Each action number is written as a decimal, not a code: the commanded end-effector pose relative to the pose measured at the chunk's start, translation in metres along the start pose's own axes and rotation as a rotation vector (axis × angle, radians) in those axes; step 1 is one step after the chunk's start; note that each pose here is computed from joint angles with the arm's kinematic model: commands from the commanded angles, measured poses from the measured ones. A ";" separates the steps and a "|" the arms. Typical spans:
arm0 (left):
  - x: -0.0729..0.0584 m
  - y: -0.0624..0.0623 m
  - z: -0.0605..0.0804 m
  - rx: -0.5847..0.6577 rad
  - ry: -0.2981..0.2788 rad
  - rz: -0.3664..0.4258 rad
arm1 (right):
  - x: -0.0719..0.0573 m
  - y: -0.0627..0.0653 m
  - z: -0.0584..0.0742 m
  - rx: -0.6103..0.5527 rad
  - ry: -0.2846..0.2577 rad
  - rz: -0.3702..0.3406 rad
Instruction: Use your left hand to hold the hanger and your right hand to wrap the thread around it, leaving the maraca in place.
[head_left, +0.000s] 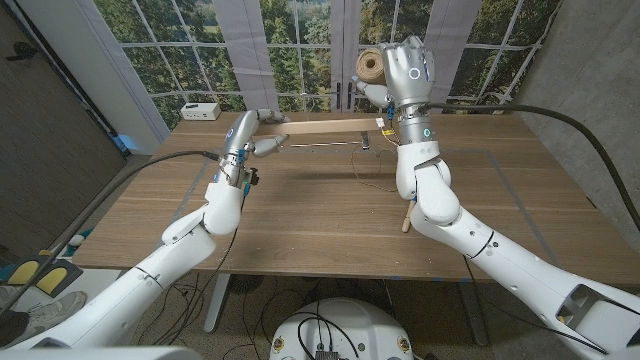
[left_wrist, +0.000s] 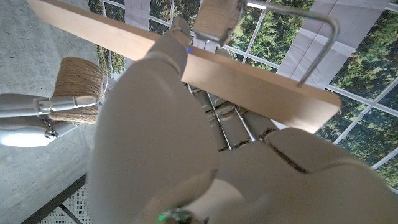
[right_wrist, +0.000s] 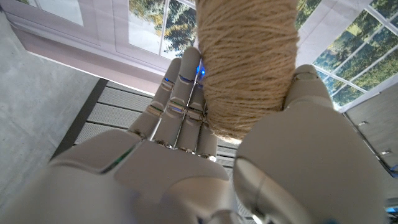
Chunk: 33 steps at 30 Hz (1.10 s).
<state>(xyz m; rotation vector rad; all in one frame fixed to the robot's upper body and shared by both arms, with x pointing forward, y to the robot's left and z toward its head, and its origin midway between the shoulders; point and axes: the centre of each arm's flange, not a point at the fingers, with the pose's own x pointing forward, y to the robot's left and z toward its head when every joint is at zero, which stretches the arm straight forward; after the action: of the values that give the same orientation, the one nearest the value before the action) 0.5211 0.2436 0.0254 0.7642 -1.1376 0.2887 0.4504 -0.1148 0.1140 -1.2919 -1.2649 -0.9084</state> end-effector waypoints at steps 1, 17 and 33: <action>0.011 -0.009 0.003 0.010 0.008 -0.003 | -0.013 -0.031 0.014 -0.012 -0.067 -0.074; 0.035 -0.022 0.008 0.009 0.027 0.014 | -0.064 -0.060 0.018 -0.057 -0.050 -0.110; 0.058 -0.030 0.017 0.009 0.029 0.029 | -0.112 -0.058 0.018 -0.103 -0.028 -0.023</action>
<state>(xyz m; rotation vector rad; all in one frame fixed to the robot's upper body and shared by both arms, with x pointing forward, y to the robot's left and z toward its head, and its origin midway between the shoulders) 0.5459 0.2109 0.0559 0.7628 -1.1194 0.3114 0.3803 -0.1188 0.0395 -1.3373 -1.3266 -0.9892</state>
